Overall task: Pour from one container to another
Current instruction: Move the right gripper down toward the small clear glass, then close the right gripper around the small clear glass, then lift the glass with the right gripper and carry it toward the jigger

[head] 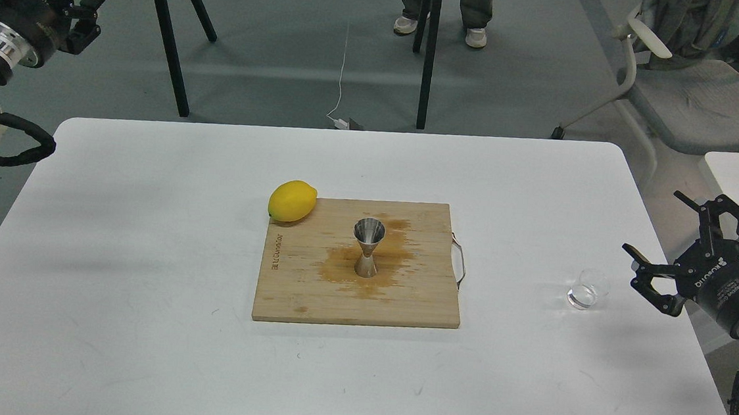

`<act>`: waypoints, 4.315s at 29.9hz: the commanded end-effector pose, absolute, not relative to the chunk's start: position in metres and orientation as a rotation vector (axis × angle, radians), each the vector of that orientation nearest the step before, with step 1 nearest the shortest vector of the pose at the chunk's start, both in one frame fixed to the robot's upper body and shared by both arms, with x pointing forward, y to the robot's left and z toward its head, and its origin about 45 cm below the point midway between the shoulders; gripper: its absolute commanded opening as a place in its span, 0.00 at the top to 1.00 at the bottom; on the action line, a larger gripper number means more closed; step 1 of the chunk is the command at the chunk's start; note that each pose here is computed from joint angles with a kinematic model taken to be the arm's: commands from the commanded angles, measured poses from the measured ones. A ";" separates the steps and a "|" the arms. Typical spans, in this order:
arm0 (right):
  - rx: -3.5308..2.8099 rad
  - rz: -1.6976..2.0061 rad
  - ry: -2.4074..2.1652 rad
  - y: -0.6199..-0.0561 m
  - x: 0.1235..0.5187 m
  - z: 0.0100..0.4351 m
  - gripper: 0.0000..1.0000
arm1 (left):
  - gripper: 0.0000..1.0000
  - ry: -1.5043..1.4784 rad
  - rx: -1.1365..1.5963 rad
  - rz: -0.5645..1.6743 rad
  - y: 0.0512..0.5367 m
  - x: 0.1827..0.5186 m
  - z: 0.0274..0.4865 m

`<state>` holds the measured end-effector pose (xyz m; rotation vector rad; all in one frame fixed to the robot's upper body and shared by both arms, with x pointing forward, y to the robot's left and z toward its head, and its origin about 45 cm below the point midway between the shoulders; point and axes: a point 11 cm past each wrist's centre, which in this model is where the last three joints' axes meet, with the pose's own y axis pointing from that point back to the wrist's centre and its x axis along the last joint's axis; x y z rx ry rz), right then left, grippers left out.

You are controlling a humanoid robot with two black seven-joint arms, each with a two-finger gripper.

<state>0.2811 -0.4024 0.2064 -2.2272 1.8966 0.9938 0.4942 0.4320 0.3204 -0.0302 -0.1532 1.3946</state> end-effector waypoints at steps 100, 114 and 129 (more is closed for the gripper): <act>-4.026 -1.543 1.146 -0.384 0.323 0.085 0.70 | 0.00 -0.199 -0.028 1.437 0.459 0.488 0.342; -3.976 -1.618 1.194 -0.384 0.336 0.096 0.98 | 0.00 -0.200 -0.027 1.439 0.459 0.488 0.342; -3.873 -1.410 1.160 -0.338 0.348 0.143 0.98 | 0.00 -0.201 -0.027 1.440 0.460 0.488 0.343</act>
